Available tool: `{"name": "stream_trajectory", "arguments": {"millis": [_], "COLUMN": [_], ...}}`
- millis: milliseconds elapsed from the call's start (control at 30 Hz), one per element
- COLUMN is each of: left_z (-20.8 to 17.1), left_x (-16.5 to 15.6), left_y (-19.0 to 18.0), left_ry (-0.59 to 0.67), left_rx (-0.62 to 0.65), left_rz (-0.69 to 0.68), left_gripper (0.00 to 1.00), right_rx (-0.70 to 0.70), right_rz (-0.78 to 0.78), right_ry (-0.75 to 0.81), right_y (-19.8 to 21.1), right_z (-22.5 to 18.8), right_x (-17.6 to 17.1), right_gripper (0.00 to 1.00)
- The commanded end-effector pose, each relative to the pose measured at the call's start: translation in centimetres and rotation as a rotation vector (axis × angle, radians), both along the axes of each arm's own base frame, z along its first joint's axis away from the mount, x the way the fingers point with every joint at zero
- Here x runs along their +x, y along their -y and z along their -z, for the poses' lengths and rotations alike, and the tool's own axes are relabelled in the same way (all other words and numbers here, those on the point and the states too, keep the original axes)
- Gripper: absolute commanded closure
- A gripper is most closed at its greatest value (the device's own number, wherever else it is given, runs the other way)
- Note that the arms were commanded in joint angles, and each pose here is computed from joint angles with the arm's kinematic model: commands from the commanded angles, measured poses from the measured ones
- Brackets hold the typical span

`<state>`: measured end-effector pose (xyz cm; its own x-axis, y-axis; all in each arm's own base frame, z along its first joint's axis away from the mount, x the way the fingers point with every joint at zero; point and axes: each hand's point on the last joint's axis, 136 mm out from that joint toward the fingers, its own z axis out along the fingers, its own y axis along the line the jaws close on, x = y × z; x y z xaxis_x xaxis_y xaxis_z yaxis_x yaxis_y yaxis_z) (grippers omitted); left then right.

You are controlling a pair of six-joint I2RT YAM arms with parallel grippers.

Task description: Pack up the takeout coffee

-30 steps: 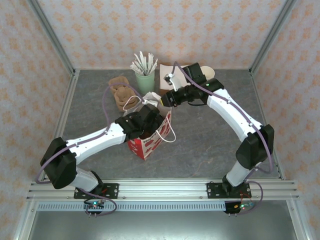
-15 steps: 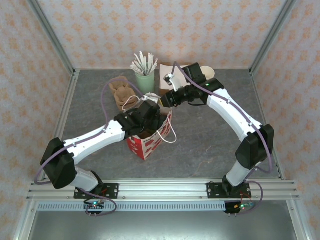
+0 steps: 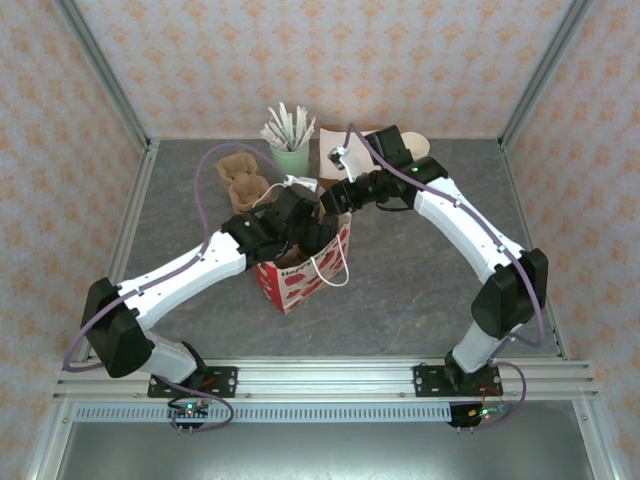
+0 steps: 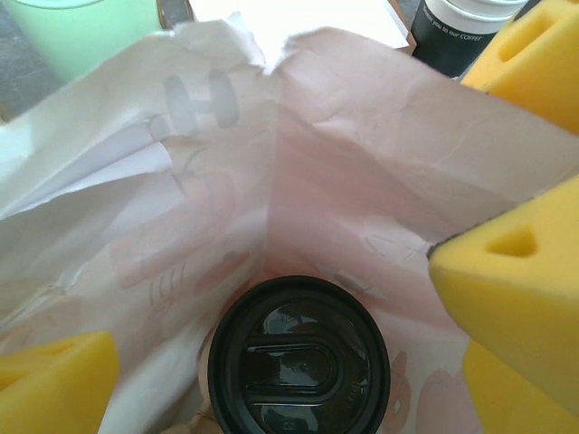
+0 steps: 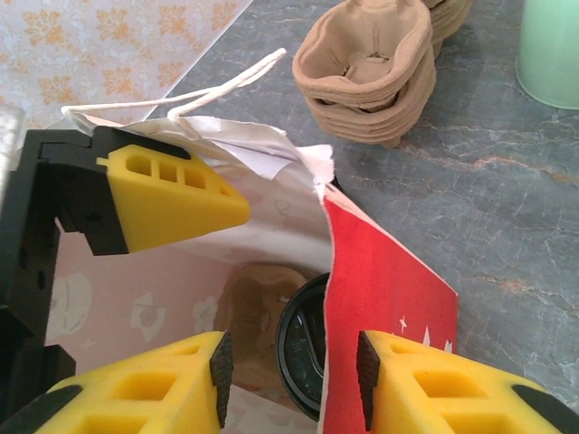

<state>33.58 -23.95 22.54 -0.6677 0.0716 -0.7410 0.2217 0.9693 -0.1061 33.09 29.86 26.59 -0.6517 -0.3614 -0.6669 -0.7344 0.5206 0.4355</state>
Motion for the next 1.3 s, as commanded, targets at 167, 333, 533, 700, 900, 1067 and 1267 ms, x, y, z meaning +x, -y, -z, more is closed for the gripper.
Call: {"name": "stream_trajectory", "arguments": {"millis": [167,333,533,700,900,1067,1267], "left_z": [-5.2,-7.5,-8.9,-11.6,-13.4,-11.9,-8.8], "left_x": [0.4,0.3,0.6,1.0,0.7,-0.3,-1.0], "left_y": [-1.6,-1.7,-1.7,-3.7,-7.0,-7.5,-7.1], "left_ry": [0.084,0.089,0.074,0.000,-0.090,-0.220,-0.301], "left_rx": [-0.036,-0.042,-0.072,-0.008,0.001,-0.041,-0.035], "left_rz": [-0.035,-0.002,0.015,0.001,0.013,0.083,0.119], "left_gripper": [0.03,0.03,0.03,0.05,0.06,0.08,0.12], "right_rx": [0.036,0.055,0.080,0.083,0.078,0.083,0.087], "right_rz": [0.152,0.238,0.292,0.358,0.412,0.393,0.371], "right_ry": [0.046,0.061,0.032,-0.004,-0.043,-0.036,0.001], "right_y": [2.2,3.6,3.9,5.0,5.4,4.6,4.0], "right_z": [-3.4,-5.7,-7.3,-8.6,-9.1,-9.0,-9.5], "right_x": [2.7,3.8,3.7,2.7,0.9,-0.1,-0.3], "right_gripper": [0.50,0.43,0.40,0.40,0.40,0.40,0.40]}}
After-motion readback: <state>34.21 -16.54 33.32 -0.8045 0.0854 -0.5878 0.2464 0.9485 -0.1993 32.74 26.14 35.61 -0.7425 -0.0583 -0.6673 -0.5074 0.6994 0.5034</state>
